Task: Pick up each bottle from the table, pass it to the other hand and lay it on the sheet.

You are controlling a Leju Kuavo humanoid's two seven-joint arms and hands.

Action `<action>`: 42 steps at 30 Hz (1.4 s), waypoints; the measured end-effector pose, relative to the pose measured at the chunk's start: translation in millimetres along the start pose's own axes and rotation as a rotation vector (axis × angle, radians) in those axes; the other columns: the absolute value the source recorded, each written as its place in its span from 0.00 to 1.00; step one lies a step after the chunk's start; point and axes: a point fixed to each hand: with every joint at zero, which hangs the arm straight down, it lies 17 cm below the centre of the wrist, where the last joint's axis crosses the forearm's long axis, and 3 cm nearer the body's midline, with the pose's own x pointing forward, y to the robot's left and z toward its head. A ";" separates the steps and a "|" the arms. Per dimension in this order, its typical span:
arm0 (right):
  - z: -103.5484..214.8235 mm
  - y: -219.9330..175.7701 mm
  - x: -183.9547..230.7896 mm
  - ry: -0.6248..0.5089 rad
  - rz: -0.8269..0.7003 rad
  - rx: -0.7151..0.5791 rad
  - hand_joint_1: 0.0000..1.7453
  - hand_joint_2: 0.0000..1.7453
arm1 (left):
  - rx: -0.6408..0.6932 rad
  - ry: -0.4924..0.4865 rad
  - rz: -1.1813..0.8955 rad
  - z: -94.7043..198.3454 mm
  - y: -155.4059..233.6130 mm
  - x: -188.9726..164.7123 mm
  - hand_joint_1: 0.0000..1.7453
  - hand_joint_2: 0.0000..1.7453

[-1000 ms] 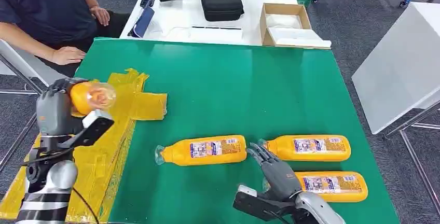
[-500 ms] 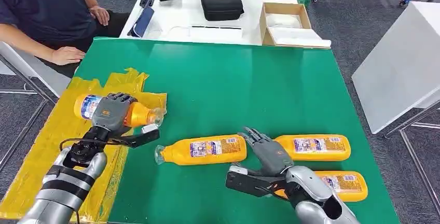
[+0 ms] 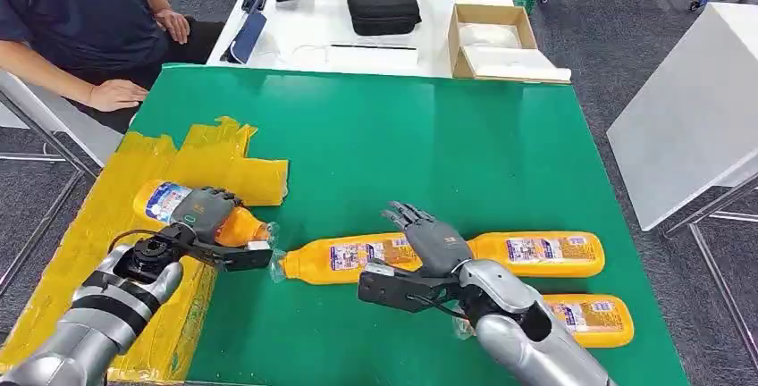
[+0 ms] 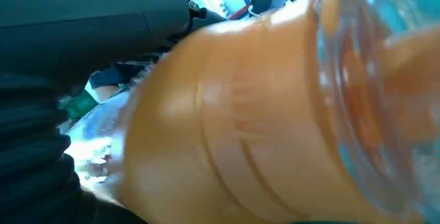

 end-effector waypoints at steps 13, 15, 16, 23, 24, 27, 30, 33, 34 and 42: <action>-53.7 12.7 25.5 -0.003 0.051 0.046 0.00 0.00 | -0.270 -0.027 0.077 -3.1 -24.5 -21.4 0.00 1.00; -55.5 14.8 25.2 0.000 0.052 0.053 0.00 0.00 | -0.275 -0.028 0.077 -3.1 -25.3 -21.6 0.00 1.00; -56.1 15.5 25.1 0.001 0.053 0.055 0.00 0.00 | -0.282 -0.031 0.084 -2.8 -25.9 -20.9 0.00 0.00; -66.6 23.6 32.7 -0.027 0.058 0.105 0.00 0.00 | -0.410 -0.205 0.355 22.1 -21.0 -8.2 0.00 0.00; -68.0 25.9 32.2 -0.029 0.060 0.119 0.00 0.00 | -0.431 -0.242 0.419 30.0 -17.0 -7.2 0.00 0.00; -71.7 31.8 30.6 -0.037 0.069 0.155 0.00 1.00 | -0.477 -0.372 0.618 55.5 9.2 -2.7 0.00 0.00; -74.3 39.7 25.8 -0.041 0.072 0.190 0.00 1.00 | -0.434 -0.513 0.794 83.3 64.8 -17.1 0.00 0.00; -76.3 44.5 18.3 -0.037 0.089 0.211 0.00 1.00 | -0.308 -0.661 0.935 111.9 122.6 -34.5 0.00 0.00; -76.8 45.0 14.9 -0.033 0.096 0.215 0.00 1.00 | -0.252 -0.712 0.971 121.3 139.7 -38.4 0.00 0.00; -72.2 53.4 -15.9 0.003 0.169 0.233 0.00 1.00 | 0.012 -0.792 1.043 137.9 172.8 -43.6 0.00 0.00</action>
